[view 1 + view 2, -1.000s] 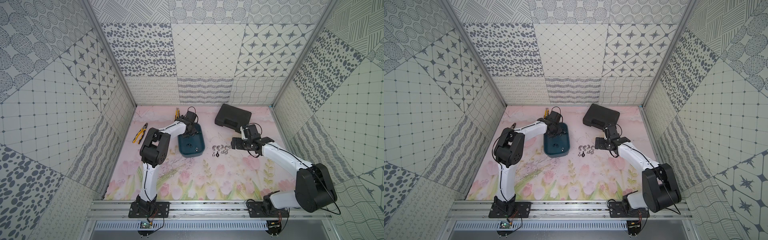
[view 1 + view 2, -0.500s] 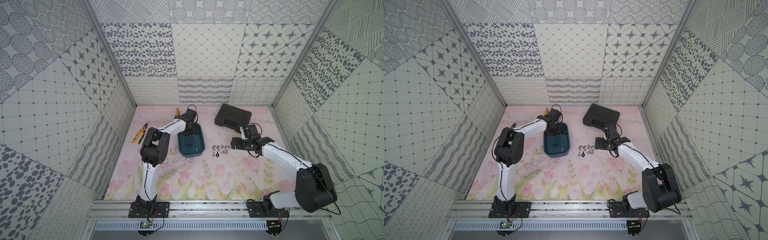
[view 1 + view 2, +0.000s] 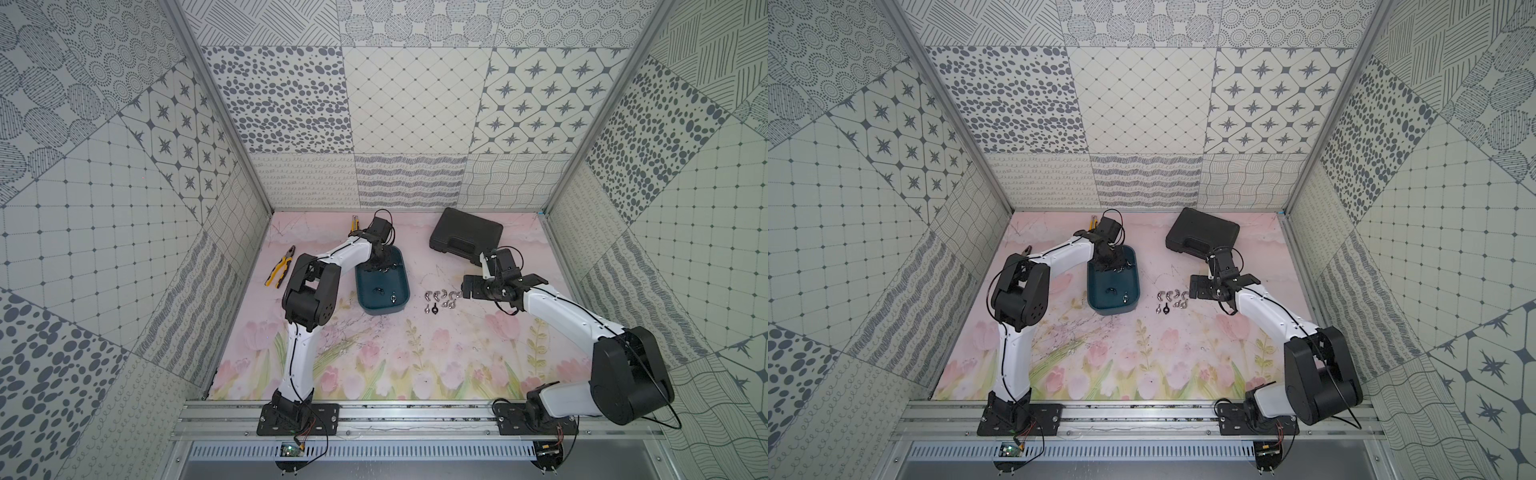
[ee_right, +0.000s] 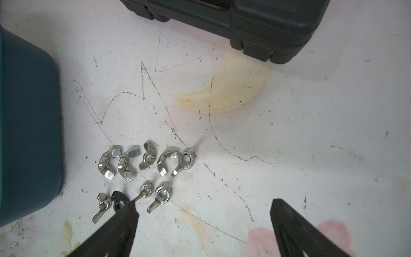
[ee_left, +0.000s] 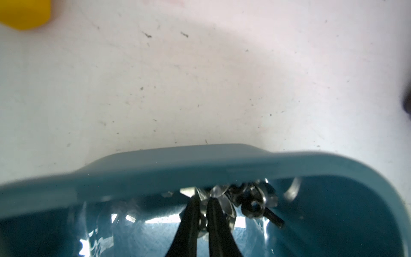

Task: Take out the wing nut from the storage box
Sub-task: Pick up the wing nut from the storage box.

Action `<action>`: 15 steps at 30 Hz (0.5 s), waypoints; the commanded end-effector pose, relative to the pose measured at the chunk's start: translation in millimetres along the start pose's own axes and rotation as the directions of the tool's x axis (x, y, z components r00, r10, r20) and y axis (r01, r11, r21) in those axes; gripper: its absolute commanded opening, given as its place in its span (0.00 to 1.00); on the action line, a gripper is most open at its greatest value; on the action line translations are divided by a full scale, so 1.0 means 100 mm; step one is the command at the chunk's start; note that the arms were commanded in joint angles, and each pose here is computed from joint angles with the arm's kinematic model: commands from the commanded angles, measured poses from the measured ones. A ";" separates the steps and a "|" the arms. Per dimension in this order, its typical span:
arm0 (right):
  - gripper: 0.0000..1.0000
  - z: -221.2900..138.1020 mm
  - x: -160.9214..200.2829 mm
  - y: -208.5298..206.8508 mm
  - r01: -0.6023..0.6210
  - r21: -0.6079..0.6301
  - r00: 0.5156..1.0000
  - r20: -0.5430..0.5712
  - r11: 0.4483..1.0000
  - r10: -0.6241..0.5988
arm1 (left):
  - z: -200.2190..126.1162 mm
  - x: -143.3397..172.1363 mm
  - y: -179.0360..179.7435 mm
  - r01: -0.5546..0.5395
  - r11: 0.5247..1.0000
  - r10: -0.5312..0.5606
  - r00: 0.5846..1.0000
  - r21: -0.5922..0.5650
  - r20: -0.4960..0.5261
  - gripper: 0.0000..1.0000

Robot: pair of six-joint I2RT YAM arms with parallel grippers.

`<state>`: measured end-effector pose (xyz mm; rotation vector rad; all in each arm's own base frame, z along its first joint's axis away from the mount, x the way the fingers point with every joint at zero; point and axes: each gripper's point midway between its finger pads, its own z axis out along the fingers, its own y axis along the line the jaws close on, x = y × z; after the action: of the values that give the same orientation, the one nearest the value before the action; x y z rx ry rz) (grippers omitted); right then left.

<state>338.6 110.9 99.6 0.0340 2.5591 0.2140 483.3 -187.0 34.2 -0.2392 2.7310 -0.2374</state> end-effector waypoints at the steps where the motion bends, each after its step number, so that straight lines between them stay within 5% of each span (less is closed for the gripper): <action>1: 0.97 -0.06 -0.09 0.06 -0.001 -0.023 0.999 0.046 1.000 0.002 | -0.06 0.18 0.10 -0.035 0.999 0.033 0.997 -0.018 -0.065 0.03; 15: 0.97 -0.10 -0.12 0.02 -0.011 -0.004 0.998 0.063 1.000 0.012 | -0.98 0.21 -0.22 -0.080 0.994 0.075 0.995 0.072 0.066 0.00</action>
<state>338.2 112.3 103.4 0.0300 2.5479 0.2162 449.7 -188.2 99.0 -0.1899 2.6655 -0.2880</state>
